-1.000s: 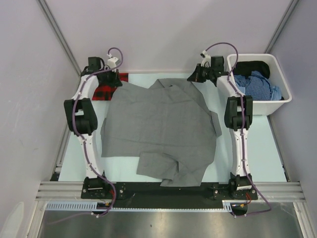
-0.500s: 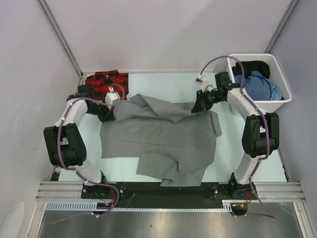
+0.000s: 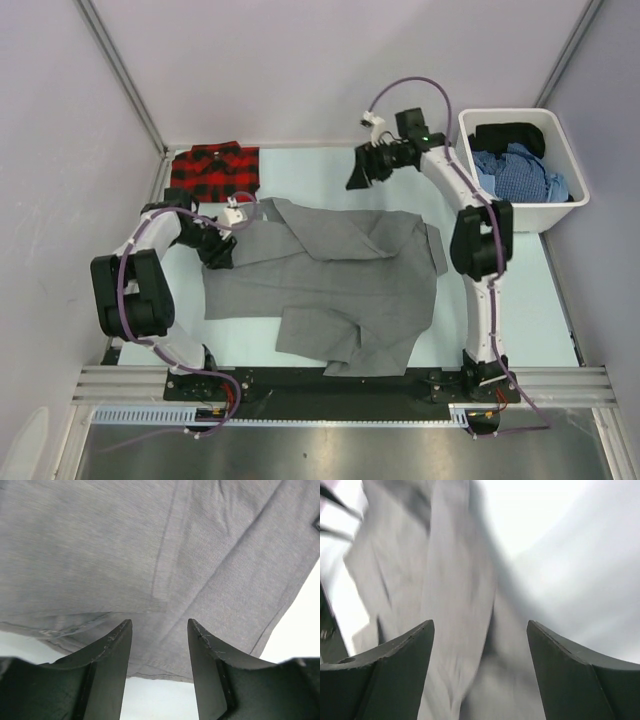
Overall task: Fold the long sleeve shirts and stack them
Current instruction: Fold the shirt
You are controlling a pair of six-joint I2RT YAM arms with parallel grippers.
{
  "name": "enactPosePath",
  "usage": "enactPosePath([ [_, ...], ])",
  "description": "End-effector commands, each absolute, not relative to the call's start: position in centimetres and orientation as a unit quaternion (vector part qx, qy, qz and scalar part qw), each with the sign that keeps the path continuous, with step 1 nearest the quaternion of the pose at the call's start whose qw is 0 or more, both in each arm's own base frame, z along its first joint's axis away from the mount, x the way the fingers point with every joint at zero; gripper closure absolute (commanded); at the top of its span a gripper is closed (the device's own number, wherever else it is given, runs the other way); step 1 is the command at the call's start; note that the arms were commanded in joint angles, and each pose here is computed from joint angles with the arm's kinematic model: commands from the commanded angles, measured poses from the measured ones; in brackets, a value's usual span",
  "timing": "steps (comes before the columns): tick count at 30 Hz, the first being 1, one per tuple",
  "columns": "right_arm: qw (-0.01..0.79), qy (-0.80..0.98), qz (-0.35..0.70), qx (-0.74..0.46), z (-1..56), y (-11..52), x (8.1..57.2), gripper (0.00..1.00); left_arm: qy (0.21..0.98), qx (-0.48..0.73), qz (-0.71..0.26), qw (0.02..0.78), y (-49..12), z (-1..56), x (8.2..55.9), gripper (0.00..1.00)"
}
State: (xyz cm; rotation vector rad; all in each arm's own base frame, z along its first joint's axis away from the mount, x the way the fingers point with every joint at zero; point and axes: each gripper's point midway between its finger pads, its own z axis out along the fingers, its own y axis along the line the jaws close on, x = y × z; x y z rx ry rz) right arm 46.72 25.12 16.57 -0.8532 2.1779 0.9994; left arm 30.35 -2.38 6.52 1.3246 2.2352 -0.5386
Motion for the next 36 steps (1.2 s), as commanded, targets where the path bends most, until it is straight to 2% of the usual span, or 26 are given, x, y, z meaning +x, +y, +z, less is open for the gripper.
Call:
enactPosePath([
  [1,0.295,0.807,0.411,-0.305,15.4,31.2,49.5,0.19,0.822,0.456,-0.177,0.291,-2.3,9.6,32.6,0.46],
  [2,0.306,0.799,0.413,-0.313,16.2,32.4,49.9,0.18,0.824,0.451,-0.173,0.296,-2.2,9.6,32.9,0.46],
  [5,0.276,0.814,0.409,-0.306,12.4,33.5,50.1,0.15,0.830,0.439,-0.168,0.300,-2.1,9.9,33.0,0.45],
  [7,0.261,0.819,0.407,-0.310,10.8,34.0,49.5,0.14,0.831,0.437,-0.166,0.303,-2.1,10.1,32.9,0.40],
  [13,0.219,0.834,0.409,-0.299,7.2,34.5,47.6,0.14,0.832,0.426,-0.172,0.311,-2.4,10.5,32.8,0.39],
  [17,0.171,0.825,0.468,-0.267,8.1,35.6,45.9,0.17,0.834,0.423,-0.173,0.310,-2.4,10.4,33.0,0.38],
  [21,0.161,0.786,0.547,-0.238,11.5,37.3,45.3,0.22,0.833,0.420,-0.176,0.313,-2.6,10.4,33.1,0.38],
  [25,0.118,0.751,0.615,-0.208,13.7,38.8,44.4,0.36,0.833,0.418,-0.175,0.317,-2.5,10.7,33.2,0.38],
  [26,0.123,0.744,0.623,-0.209,14.0,39.1,44.5,0.45,0.833,0.419,-0.173,0.317,-2.5,10.7,33.1,0.38],
  [29,0.122,0.741,0.628,-0.203,14.4,39.4,44.4,0.63,0.833,0.421,-0.169,0.317,-2.5,10.8,33.0,0.38],
  [34,0.137,0.737,0.628,-0.210,15.9,39.6,44.4,0.65,0.833,0.422,-0.166,0.317,-2.4,10.7,32.5,0.38],
  [36,0.146,0.736,0.625,-0.215,16.3,39.7,44.4,0.70,0.833,0.420,-0.169,0.317,-2.4,10.6,32.4,0.40],
])
